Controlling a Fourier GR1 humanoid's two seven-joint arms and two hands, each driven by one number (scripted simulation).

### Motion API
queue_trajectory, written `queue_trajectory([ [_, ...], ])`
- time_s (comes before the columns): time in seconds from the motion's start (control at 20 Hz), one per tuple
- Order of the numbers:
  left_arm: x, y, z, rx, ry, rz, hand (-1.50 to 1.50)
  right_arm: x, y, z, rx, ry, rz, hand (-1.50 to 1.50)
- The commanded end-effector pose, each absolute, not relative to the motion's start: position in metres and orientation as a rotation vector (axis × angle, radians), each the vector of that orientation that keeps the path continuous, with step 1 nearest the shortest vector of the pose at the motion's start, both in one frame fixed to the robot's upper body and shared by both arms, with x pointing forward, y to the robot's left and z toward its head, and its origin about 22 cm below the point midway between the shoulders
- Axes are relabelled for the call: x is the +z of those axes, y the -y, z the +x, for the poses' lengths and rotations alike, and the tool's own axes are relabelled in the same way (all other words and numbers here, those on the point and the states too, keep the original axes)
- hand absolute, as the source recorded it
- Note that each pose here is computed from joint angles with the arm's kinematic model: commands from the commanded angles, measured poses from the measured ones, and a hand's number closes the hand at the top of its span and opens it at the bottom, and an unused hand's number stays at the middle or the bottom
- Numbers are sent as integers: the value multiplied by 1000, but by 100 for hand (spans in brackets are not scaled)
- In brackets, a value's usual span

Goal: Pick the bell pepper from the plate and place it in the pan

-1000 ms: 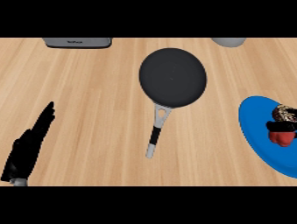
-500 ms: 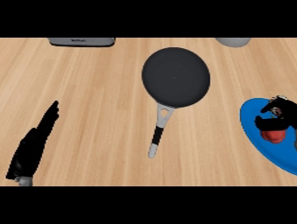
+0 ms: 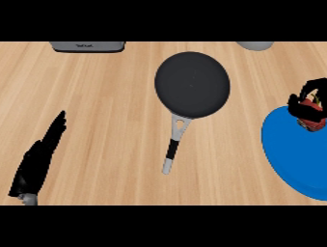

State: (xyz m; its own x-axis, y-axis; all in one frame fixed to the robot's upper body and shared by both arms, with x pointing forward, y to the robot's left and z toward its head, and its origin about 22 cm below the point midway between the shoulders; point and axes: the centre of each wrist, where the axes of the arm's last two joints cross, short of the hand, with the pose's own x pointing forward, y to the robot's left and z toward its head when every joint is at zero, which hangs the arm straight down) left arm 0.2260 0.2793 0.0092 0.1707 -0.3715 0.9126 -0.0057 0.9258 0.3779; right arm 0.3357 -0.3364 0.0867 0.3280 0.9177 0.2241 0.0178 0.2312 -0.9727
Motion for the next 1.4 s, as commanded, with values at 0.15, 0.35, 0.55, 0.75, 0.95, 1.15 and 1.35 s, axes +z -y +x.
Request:
queue_trajectory([
  [0.15, 16, -275, 223, -276, 1390, 331, 0, 139, 299, 356, 825, 1421, -1296, 150],
  [0.35, 19, -274, 234, -256, 1386, 324, 0, 156, 267, 380, 747, 1526, -1203, 150],
  [0.55, 13, -274, 230, -271, 1386, 321, 0, 141, 226, 409, 762, 1549, -1090, 150],
  [0.75, 15, -277, 236, -272, 1396, 312, 0, 145, 204, 432, 739, 1555, -967, 150],
  [0.95, 19, -282, 237, -311, 1413, 315, 0, 116, 165, 443, 724, 1509, -908, 150],
  [1.15, 17, -275, 231, -298, 1397, 301, 0, 115, 167, 457, 732, 1468, -846, 150],
  [1.35, 13, -273, 235, -336, 1442, 269, 0, 82, 155, 452, 810, 1392, -877, 150],
])
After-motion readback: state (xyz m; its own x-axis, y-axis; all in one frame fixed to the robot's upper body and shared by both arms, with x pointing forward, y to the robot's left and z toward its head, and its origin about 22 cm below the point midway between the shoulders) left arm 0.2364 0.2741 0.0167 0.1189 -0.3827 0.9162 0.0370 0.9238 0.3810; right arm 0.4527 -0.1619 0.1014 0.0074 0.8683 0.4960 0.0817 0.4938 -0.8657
